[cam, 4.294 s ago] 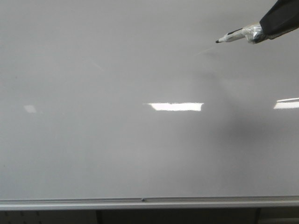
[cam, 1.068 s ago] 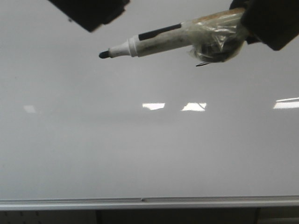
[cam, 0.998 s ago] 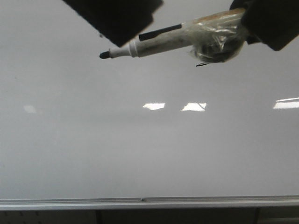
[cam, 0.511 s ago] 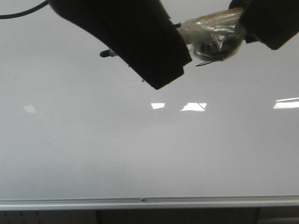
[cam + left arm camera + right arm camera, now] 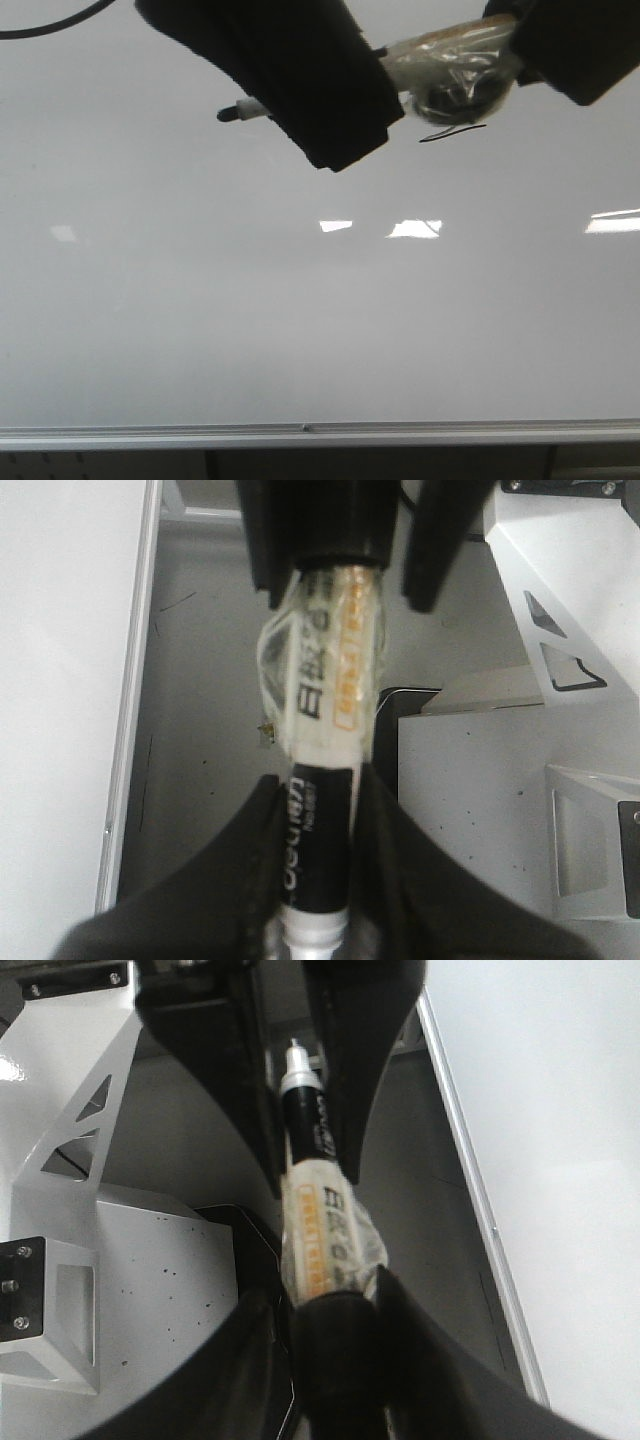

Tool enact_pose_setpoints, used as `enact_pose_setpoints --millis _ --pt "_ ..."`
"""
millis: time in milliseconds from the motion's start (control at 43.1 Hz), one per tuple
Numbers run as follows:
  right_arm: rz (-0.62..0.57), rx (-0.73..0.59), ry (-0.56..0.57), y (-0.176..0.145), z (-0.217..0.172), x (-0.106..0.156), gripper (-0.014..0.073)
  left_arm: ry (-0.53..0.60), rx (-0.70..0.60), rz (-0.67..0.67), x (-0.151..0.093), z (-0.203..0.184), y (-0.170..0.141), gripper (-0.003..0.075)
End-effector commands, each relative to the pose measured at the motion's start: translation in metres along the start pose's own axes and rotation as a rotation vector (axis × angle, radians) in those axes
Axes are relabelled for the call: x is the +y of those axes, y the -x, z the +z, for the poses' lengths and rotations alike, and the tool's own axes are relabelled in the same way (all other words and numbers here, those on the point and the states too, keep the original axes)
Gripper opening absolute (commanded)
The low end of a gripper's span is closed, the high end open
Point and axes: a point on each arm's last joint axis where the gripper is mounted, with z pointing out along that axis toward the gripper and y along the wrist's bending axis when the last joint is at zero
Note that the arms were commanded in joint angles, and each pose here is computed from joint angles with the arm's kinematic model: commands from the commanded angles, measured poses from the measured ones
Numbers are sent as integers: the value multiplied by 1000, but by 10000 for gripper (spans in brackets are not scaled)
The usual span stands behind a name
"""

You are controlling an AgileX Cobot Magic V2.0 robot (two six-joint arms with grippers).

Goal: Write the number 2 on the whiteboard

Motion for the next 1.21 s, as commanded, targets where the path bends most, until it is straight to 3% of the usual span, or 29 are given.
enact_pose_setpoints --millis 0,139,255,348,418,603,836,975,1184 --pt "28 -14 -91 5 -16 -2 499 29 -79 -11 -3 -18 10 43" --pt "265 103 -290 -14 -39 -17 518 99 -34 -66 4 -25 6 42" --pt "563 159 -475 -34 -60 -25 518 248 26 -165 18 -41 0 42" --pt "770 162 -558 -45 -69 -29 518 398 44 -303 33 -58 -7 42" --pt "837 170 -591 -49 -71 -30 518 498 35 -410 42 -71 -14 42" --pt "830 131 -628 -48 -71 -33 518 638 -24 -571 50 -101 -42 42" --pt "803 85 -665 -51 -71 -31 518 842 -161 -775 51 -126 -104 42" --pt "795 70 -676 -50 -71 -32 518 986 -300 -886 59 -124 -144 42" --pt "786 47 -693 -49 -72 -34 518 1138 -504 -923 76 -106 -186 42"
